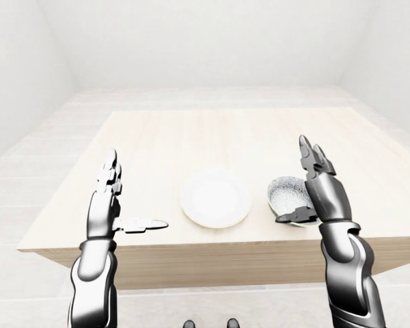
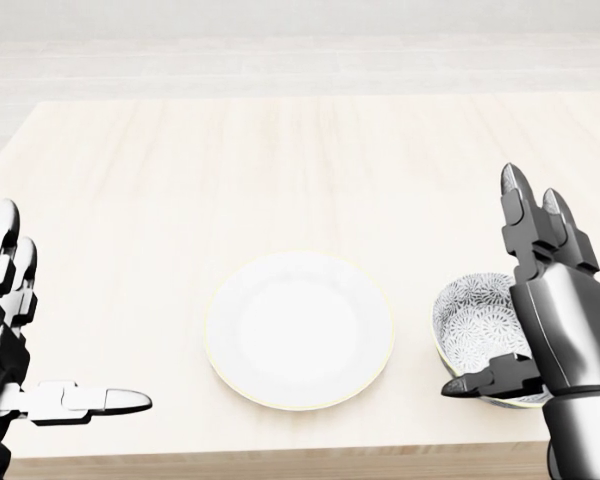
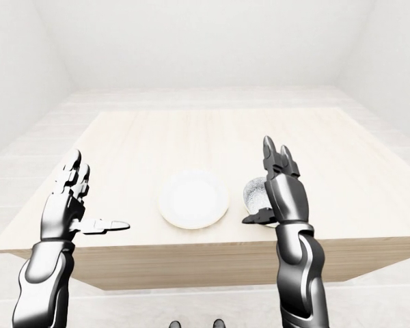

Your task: Put the bowl on the plate.

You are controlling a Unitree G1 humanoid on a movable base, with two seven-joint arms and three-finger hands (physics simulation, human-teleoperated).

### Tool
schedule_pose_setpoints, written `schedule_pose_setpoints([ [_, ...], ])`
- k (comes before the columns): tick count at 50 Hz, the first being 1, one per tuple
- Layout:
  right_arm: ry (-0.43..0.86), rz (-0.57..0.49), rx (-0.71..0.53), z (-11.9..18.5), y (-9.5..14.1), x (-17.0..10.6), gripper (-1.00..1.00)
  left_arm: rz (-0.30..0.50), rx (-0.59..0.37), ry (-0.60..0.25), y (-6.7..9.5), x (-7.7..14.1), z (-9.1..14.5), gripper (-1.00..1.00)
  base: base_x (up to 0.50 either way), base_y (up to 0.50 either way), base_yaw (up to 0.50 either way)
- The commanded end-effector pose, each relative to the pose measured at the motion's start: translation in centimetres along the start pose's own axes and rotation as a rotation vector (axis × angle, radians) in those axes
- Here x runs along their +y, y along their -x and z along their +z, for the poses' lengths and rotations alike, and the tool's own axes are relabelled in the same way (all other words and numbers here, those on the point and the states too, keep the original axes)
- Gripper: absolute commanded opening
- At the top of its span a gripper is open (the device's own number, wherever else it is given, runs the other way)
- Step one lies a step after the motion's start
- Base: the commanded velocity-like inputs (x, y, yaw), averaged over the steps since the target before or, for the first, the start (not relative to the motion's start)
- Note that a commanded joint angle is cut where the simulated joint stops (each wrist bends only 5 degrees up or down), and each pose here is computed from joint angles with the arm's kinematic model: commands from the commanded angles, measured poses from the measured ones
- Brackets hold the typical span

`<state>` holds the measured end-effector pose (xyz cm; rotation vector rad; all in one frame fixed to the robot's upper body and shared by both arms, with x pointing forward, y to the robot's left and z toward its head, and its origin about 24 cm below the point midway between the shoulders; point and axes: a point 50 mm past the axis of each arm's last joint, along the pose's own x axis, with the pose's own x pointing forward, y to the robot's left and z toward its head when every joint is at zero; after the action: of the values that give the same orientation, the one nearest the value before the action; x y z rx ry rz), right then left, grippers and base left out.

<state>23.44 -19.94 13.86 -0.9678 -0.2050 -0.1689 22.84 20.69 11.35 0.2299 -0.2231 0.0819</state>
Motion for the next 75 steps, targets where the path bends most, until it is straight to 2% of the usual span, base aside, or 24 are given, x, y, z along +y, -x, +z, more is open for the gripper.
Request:
schedule_pose_setpoints([
  [1,0.103,0.041,0.022,-0.1,-0.1,0.7,1.0,0.005,0.01,0.002,-0.3,0.0,-0.3,1.0,0.0,0.0,0.0],
  [14,0.223,0.092,0.061,-0.6,-0.1,2.0,1.0,0.004,0.022,-0.015,-0.1,0.2,-0.5,1.0,0.0,0.0,0.0],
  [26,0.257,0.106,0.09,-1.3,-0.5,2.6,1.0,0.0,0.056,-0.041,-0.1,0.0,-1.2,1.0,0.0,0.0,0.0],
  [42,0.359,0.202,0.157,-3.4,-1.1,4.6,1.0,-0.01,0.075,-0.068,-0.2,-0.2,-1.6,1.0,0.0,0.0,0.0],
  [58,0.395,0.24,0.167,-3.4,0.2,5.3,1.0,-0.013,0.077,-0.074,-0.2,-0.4,-1.7,1.0,0.0,0.0,0.0],
  [75,0.415,0.236,0.193,-3.8,1.4,5.1,1.0,-0.017,0.08,-0.083,-0.3,-0.5,-1.7,1.0,0.0,0.0,0.0],
])
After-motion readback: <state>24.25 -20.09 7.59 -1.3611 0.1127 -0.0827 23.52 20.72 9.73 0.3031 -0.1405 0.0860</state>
